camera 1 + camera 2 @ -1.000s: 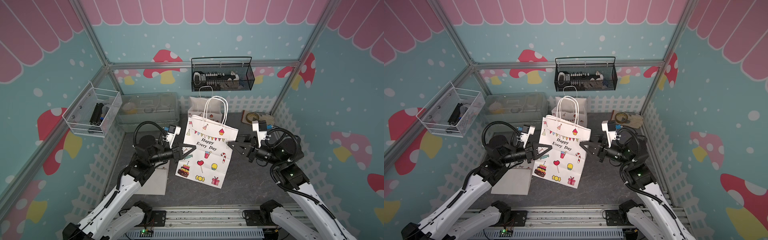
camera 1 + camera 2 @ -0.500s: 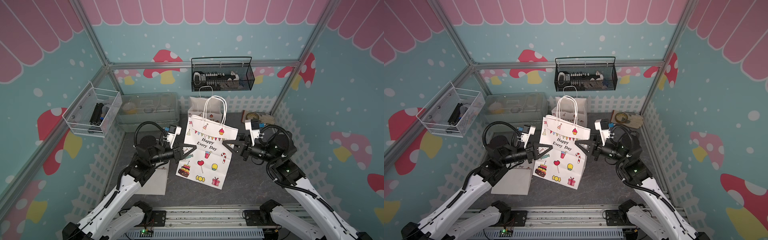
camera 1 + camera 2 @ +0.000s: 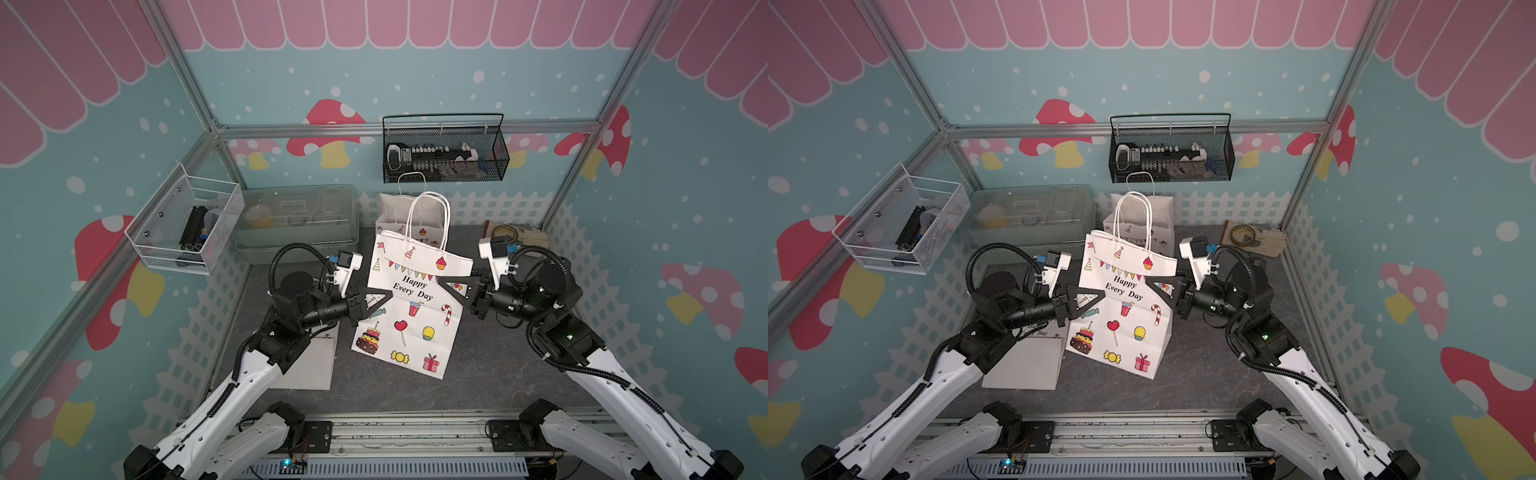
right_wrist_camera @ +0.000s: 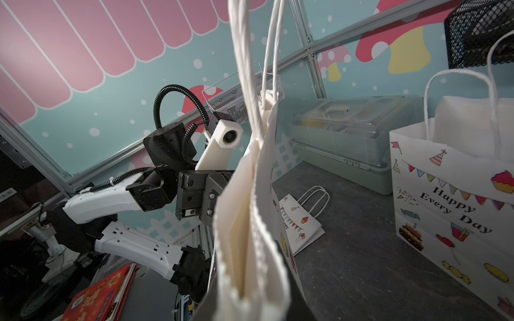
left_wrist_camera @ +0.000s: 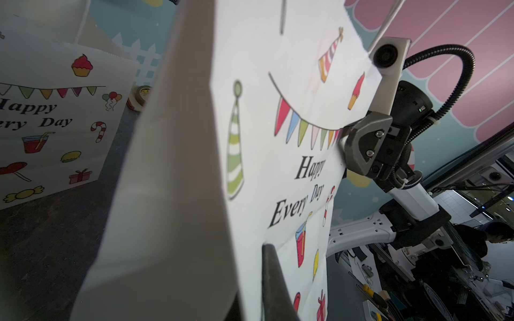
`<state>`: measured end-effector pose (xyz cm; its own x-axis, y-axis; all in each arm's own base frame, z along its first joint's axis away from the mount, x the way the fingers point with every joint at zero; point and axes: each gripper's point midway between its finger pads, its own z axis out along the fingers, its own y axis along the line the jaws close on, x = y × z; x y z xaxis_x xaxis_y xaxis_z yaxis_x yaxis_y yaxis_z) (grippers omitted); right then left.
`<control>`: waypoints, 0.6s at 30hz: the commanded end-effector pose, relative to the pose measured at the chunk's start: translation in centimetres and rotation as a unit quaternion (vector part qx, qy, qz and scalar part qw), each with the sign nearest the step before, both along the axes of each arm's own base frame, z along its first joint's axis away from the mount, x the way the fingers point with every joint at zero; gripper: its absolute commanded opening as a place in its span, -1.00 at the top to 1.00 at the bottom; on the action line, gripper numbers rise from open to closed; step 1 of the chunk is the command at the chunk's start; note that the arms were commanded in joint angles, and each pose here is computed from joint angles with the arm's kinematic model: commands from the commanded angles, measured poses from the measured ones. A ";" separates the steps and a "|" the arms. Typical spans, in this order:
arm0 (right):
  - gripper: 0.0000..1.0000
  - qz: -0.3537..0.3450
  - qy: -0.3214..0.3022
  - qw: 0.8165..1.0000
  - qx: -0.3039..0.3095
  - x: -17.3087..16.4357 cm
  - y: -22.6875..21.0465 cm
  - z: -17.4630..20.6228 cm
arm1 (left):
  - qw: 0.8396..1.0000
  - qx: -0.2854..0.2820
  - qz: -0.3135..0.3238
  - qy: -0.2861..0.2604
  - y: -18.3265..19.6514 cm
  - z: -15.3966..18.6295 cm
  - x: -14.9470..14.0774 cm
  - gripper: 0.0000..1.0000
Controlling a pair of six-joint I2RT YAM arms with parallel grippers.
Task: Put away the paper bag
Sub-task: Press the paper bag.
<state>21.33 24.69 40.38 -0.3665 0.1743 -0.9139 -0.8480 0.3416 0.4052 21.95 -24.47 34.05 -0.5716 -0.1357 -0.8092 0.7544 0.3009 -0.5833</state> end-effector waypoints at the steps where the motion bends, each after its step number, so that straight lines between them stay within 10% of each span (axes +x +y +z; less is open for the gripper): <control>1: 0.81 -0.022 0.009 1.000 -0.003 0.6 -0.2 0.4 | 1.000 0.003 0.010 -0.025 0.3 1.3 -0.2 1.00; 18: 1.00 0.078 0.015 0.996 -0.049 -2.4 0.5 0.1 | 0.994 -0.010 0.069 -0.086 3.6 3.6 -2.9 0.29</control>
<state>20.85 25.02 39.65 -0.4355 0.0885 -0.8958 -0.8353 0.3312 0.4388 19.59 -22.01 36.81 -0.4589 -0.1944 -0.8669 0.7889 0.3596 -0.4983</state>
